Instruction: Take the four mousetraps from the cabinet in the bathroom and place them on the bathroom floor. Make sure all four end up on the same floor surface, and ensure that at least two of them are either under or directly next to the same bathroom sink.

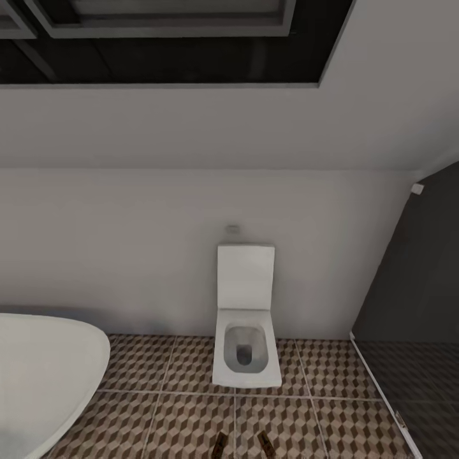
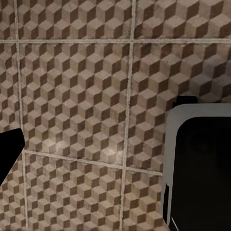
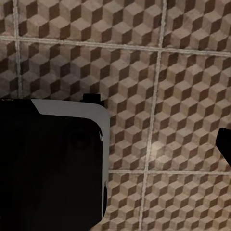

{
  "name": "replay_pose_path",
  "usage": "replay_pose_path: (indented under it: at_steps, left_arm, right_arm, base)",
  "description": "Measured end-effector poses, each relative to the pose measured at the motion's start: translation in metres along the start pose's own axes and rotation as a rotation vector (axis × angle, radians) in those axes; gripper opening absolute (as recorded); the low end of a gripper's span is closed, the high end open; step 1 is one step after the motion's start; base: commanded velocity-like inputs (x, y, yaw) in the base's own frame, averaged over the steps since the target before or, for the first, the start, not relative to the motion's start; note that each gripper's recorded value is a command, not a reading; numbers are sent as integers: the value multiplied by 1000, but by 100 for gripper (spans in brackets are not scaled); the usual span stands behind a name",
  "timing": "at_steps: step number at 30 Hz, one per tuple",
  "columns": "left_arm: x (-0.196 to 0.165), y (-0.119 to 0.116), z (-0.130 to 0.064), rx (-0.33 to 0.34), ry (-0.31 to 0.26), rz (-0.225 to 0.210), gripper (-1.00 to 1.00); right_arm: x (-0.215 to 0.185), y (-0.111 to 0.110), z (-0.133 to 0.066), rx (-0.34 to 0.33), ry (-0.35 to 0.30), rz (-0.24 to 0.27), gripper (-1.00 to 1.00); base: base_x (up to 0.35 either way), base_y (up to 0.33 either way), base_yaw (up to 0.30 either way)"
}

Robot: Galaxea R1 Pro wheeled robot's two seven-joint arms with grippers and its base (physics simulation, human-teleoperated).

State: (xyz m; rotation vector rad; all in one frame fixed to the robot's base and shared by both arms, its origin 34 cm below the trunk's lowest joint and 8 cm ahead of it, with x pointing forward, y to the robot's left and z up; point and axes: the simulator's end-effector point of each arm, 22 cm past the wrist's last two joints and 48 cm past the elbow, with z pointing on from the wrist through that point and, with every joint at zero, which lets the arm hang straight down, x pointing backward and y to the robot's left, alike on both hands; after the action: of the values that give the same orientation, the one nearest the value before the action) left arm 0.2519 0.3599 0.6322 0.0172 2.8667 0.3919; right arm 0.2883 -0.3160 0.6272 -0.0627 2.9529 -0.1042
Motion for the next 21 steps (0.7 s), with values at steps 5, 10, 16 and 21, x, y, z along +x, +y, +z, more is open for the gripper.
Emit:
replay_pose_path:
  at_steps: [5,10,16,21]
  left_arm:
    - [3,0,0,0,8,2,100]
    - [5,0,1,0,13,4,100]
    - [6,0,1,1,15,4,100]
    - [7,-1,1,1,16,4,100]
  right_arm:
    - [3,0,1,1,7,0,100]
    - [4,0,1,1,8,-1,100]
    - [3,0,2,0,5,0,100]
    - [3,1,2,0,4,0,100]
  base:
    - [0,0,0]
    - [0,0,0]
    - [0,0,0]
    - [0,0,0]
